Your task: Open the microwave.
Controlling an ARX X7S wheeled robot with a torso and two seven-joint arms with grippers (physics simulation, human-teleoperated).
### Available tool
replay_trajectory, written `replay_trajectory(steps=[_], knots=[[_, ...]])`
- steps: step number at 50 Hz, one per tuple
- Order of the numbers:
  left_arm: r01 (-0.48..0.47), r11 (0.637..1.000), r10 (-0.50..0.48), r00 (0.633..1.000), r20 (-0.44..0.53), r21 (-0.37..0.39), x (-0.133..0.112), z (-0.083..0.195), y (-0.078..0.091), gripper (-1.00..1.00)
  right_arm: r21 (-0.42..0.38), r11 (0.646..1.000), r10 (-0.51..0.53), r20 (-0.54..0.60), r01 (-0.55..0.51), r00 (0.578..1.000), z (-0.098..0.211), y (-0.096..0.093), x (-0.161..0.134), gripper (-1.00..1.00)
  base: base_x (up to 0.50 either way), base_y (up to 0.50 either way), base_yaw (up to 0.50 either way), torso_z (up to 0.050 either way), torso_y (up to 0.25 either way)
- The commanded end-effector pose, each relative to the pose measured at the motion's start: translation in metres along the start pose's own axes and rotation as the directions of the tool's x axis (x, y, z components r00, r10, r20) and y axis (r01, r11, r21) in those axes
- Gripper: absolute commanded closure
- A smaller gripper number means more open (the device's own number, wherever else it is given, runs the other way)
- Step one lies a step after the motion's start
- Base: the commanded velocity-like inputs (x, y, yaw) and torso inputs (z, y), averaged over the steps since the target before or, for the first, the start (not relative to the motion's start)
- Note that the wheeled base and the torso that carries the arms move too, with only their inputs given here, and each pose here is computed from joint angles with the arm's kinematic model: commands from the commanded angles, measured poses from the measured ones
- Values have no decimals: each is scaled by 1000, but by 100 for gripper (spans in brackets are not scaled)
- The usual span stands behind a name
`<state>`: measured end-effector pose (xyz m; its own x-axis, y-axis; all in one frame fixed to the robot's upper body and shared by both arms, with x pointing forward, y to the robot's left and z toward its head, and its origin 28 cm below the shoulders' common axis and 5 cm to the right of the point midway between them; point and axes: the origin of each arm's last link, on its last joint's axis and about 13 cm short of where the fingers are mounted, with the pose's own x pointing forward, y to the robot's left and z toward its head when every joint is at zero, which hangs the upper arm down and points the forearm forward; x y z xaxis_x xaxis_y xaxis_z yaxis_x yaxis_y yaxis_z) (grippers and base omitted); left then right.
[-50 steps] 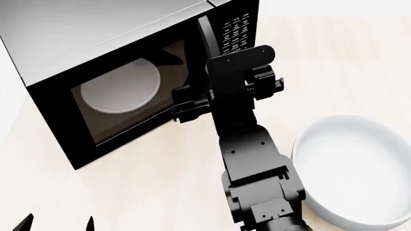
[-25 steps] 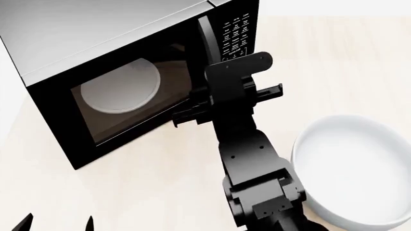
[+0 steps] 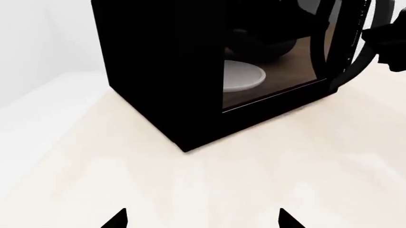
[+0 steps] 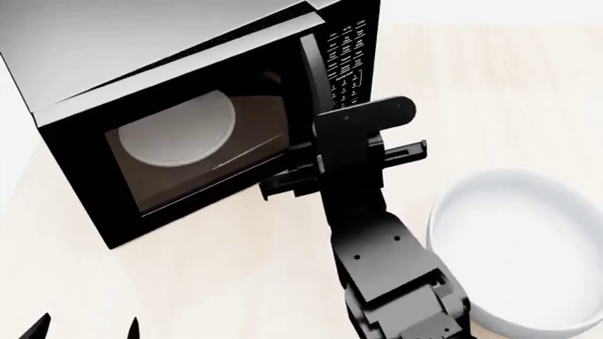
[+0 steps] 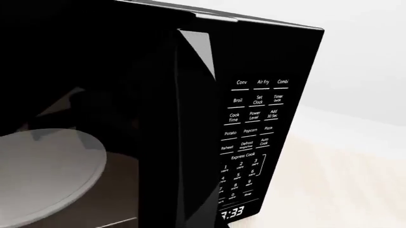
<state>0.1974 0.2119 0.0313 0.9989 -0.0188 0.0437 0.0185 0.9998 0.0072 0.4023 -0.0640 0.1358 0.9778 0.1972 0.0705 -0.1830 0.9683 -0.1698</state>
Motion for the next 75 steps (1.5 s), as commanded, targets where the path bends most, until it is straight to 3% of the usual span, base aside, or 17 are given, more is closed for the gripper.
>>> replay_trajectory(steps=[1, 14, 17, 41, 75], knots=[[2, 1000, -2, 1000, 0, 1, 1, 0, 0, -100, 5, 1000, 9, -19, -9, 1000, -12, 0, -23, 100, 0, 0, 0, 0, 0], [0, 1000, 0, 1000, 3, 0, 0, 1, 0, -100, 15, 999, 37, 1, -37, 999, -12, 5, -47, 100, 0, 0, 0, 0, 0], [1, 1000, -1, 1000, 3, 1, 0, 1, -1, -100, 48, 998, 40, 0, -40, 999, -11, 4, -51, 100, 0, 0, 0, 0, 0], [3, 1000, -3, 1000, 5, 5, -1, 1, -1, -100, 24, 999, 44, 24, -45, 999, -11, 13, -79, 100, 0, 0, 0, 0, 0], [-1, 1000, 1, 1000, 12, 2, -2, 3, 0, -100, 82, 994, 72, 52, -76, 996, -15, 22, -120, 100, 0, 0, 0, 0, 0]])
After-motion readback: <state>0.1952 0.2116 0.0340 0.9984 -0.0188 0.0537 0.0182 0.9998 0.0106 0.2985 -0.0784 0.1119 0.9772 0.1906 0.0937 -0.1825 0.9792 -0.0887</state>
